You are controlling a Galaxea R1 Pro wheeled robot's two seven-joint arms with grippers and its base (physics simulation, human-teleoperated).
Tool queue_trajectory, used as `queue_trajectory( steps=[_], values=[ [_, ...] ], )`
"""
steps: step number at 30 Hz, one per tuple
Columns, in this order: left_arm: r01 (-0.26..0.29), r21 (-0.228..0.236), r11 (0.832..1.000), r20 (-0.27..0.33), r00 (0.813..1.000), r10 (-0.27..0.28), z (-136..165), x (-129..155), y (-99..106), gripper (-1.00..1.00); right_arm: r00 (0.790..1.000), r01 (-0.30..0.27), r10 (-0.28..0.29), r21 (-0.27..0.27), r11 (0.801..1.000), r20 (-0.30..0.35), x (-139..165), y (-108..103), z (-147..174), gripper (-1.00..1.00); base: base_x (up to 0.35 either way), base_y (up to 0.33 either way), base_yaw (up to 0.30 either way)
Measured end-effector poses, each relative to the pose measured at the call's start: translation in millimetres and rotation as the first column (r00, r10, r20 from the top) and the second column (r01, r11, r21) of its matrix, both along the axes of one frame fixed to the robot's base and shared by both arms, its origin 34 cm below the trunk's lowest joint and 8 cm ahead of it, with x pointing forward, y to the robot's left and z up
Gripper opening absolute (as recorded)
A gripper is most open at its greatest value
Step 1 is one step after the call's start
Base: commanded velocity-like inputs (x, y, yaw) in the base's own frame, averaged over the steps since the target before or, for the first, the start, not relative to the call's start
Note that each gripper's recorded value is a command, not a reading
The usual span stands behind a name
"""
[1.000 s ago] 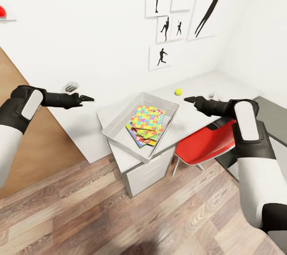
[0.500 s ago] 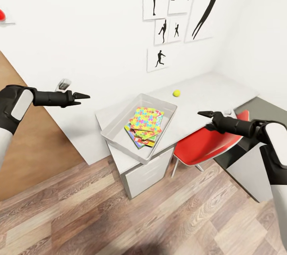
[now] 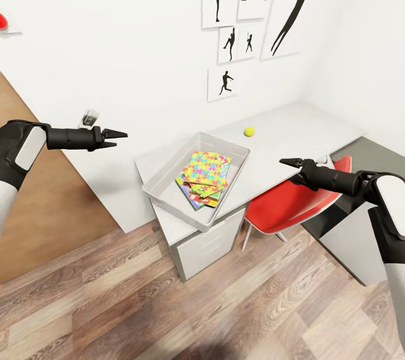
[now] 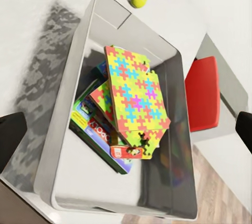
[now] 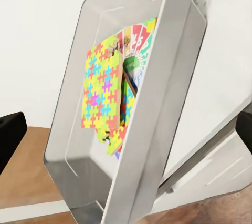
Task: Put all the toys in the child's room - the three board games (two on the bed and one on the table), the two jigsaw puzzles on the table, and the tennis ball on the table - inside the toy box on the table in the child's room.
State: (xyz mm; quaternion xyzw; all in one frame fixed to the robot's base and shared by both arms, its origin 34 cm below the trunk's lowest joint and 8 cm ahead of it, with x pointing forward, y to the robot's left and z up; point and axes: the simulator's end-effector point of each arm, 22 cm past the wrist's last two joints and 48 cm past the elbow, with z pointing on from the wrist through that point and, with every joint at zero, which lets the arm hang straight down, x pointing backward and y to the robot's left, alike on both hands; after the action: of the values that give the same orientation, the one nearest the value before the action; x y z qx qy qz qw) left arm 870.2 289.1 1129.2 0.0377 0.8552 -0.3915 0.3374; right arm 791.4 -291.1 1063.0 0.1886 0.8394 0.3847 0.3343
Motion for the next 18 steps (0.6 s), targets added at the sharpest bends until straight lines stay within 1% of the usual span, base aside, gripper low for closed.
queue_trajectory(
  steps=[8, 18],
  values=[
    [0.006, -0.007, 1.0, 0.002, 1.0, -0.006, 1.4, -0.7, -1.3, 1.0, 1.0, 0.003, -0.003, -0.005, 1.0, 0.001, -0.3, -3.9, 0.7, 1.0, 0.0, 0.0, 0.0],
    [0.009, -0.009, 1.0, 0.009, 1.0, -0.009, 6.8, -2.0, -2.6, 1.0, 1.0, 0.0, 0.0, -0.002, 1.0, 0.009, -1.2, -3.2, 6.4, 1.0, 0.0, 0.0, 0.0]
  ],
)
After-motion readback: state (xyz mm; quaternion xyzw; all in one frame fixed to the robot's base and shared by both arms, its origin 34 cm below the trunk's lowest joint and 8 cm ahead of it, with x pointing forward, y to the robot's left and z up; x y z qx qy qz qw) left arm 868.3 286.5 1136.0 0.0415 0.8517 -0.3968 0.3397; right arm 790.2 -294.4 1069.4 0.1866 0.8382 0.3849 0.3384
